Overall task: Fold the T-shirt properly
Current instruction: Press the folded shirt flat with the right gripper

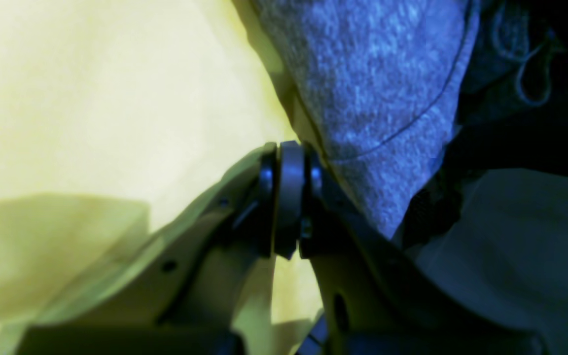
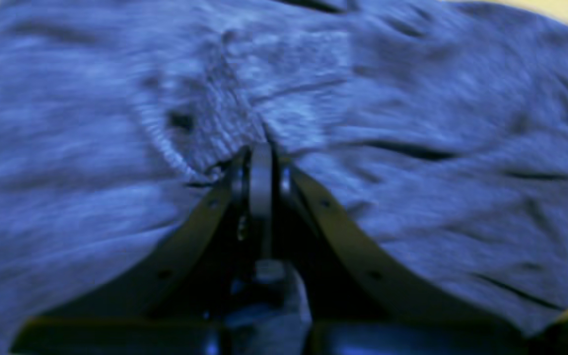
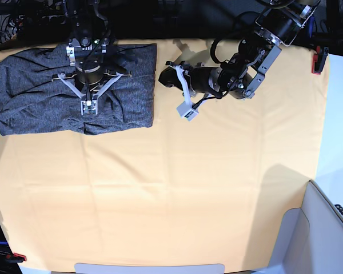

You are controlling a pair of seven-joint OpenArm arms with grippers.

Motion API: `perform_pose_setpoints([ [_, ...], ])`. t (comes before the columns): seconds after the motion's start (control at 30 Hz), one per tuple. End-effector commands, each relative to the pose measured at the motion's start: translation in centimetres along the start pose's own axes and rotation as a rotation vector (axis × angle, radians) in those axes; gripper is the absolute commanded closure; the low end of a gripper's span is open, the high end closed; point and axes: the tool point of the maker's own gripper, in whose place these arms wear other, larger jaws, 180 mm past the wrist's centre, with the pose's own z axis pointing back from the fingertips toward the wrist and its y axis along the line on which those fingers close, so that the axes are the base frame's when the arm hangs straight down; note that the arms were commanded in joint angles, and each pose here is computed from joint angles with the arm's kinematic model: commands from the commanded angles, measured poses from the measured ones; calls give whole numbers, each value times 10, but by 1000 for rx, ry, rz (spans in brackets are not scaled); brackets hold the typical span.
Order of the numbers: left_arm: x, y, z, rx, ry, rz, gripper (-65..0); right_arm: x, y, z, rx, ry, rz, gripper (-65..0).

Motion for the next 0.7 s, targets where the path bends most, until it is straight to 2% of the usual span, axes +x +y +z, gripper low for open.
perform_pose_setpoints([
  [0.0, 6, -3, 3, -6, -13, -19, -5, 14, -10, 2, -28, -42, -12, 0],
  [0.17, 5, -3, 3, -6, -12, -18, -5, 28, -47, -1, -119, -67, -82, 0],
  [0.27, 5, -3, 3, -6, -12, -18, -5, 37, -77, 1, -213, -93, -116, 0],
  [0.33, 5, -4, 3, -7, -11, -16, -5, 43, -93, 4, -286, -112, -108, 0],
  [0.47, -1, -4, 1, -11, -10, -2, -5, 47, -103, 11, -377, -128, -103, 0],
  [0.53, 1, -4, 1, -11, -27, -1, -5, 45, -100, 12, -384, -122, -99, 0],
  [0.6, 2, -5, 0, -12, -32, -2, -5, 41, -90, 12, -359, -123, -106, 0],
  [0.67, 1, -5, 0, -12, -31, 0, -5, 34, -74, 12, -321, -126, -72, 0],
])
